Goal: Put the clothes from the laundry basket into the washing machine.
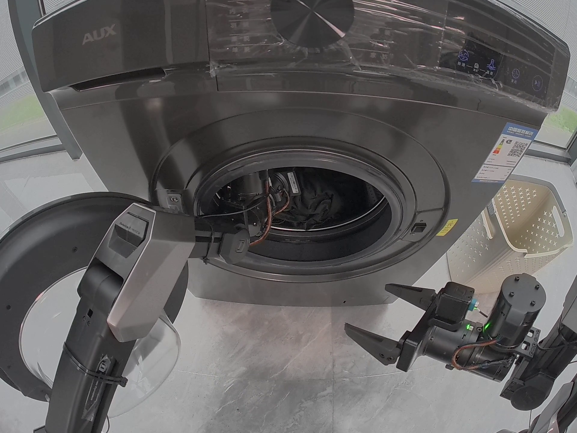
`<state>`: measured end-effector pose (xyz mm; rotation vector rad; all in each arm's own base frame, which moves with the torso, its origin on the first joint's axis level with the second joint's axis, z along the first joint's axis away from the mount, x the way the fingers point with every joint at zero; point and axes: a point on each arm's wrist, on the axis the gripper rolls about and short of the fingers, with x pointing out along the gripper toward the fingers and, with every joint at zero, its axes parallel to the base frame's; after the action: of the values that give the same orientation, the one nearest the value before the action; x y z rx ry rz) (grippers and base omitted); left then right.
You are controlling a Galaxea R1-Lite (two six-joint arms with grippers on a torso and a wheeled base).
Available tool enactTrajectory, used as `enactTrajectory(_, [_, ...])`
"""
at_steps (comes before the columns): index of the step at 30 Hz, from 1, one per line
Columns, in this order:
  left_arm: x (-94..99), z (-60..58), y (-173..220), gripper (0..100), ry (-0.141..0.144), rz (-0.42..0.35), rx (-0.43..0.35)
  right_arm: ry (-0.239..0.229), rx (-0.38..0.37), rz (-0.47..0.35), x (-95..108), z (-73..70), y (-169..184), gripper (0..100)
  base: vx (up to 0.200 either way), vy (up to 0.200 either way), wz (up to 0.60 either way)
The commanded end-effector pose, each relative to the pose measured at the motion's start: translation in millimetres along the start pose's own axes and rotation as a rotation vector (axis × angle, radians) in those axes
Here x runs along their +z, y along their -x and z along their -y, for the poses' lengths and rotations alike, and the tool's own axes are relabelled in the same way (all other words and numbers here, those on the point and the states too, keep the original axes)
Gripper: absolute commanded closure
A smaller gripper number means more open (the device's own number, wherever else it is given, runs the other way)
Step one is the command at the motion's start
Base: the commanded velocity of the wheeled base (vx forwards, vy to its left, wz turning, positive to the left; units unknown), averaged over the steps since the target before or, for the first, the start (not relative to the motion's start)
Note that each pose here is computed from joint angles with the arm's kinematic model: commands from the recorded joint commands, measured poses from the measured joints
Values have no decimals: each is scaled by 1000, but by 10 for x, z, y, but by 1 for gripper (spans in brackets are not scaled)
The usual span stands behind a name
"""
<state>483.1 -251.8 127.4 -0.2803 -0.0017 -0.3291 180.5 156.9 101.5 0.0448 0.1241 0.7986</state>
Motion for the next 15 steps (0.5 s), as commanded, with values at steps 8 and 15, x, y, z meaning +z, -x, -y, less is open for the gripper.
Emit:
enactTrajectory(8, [-137,251,178,0,-33,-165,-43,0,0,-5,-9,-1,1,0,0,0,0])
enactTrajectory(15, [-627,144,190,0,-97,-302,-65,-2,0,-11,-25,1,-9,0,0,0,0])
